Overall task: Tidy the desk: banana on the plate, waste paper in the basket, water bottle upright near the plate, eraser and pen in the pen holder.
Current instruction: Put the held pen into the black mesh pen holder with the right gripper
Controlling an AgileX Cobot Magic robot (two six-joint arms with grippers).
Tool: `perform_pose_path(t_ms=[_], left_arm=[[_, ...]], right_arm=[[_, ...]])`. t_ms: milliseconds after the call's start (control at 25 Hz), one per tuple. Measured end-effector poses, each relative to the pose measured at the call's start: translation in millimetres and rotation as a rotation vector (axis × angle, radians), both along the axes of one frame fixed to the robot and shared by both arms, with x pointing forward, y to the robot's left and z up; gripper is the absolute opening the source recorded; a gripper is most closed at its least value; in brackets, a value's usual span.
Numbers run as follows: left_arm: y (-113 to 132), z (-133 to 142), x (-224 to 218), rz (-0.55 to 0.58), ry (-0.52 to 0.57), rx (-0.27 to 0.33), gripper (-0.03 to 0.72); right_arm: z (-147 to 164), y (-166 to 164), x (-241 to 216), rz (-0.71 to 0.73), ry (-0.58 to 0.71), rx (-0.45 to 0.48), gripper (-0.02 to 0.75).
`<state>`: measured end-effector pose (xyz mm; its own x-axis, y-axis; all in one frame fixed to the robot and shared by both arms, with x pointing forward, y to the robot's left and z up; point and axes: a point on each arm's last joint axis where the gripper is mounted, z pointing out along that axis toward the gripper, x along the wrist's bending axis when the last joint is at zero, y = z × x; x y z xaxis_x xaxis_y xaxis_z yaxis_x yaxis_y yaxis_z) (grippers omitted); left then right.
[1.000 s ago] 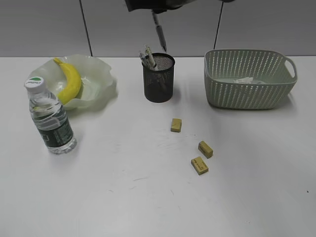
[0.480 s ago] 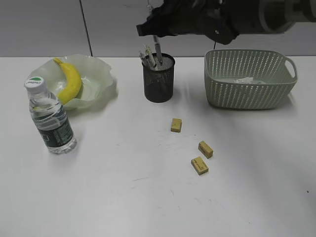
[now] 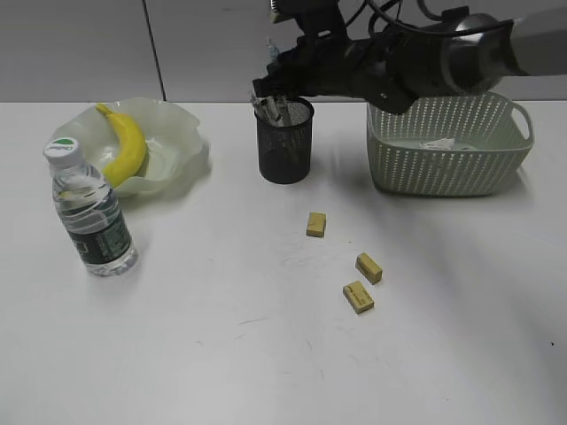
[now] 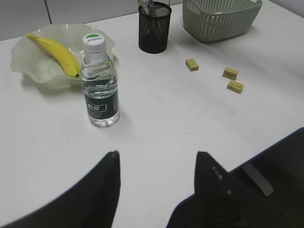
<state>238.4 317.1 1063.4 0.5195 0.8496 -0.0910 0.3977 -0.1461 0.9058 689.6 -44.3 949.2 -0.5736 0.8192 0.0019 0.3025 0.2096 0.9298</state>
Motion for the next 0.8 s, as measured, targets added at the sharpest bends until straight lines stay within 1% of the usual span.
perform_pose_path(t_ms=[160,200,240,280,360,440,480,520,640,800], left_arm=[[0,0,0,0.0,0.0,0.0,0.382],[0,0,0,0.0,0.0,0.0,0.382],[0,0,0,0.0,0.0,0.0,0.382],[0,0,0,0.0,0.0,0.0,0.382],[0,0,0,-0.001,0.001,-0.001,0.382],[0,0,0,-0.001,0.001,-0.001,0.382],[0,0,0,-0.001,0.001,-0.001,0.382],[0,0,0,-0.001,0.001,-0.001,0.382],[0,0,0,-0.001,0.001,-0.001,0.382],[0,0,0,-0.002,0.002,-0.002,0.382]], right_arm=[[-2,-1,0,-0.008,0.011,-0.004,0.148],[-2,-1,0,-0.009,0.012,-0.005,0.163],[-2,-1,0,-0.009,0.012,-0.006,0.195],[-2,-1,0,-0.01,0.013,-0.007,0.238],[-2,-1,0,-0.01,0.013,-0.007,0.375],[-2,-1,0,-0.01,0.013,-0.007,0.495],[-2,-1,0,-0.01,0.013,-0.007,0.541],[-2,-1,0,-0.013,0.014,-0.009,0.57],[9,-6,-1,-0.043,0.025,-0.035,0.596],[48,-19,-10,-0.148,0.069,-0.081,0.588]])
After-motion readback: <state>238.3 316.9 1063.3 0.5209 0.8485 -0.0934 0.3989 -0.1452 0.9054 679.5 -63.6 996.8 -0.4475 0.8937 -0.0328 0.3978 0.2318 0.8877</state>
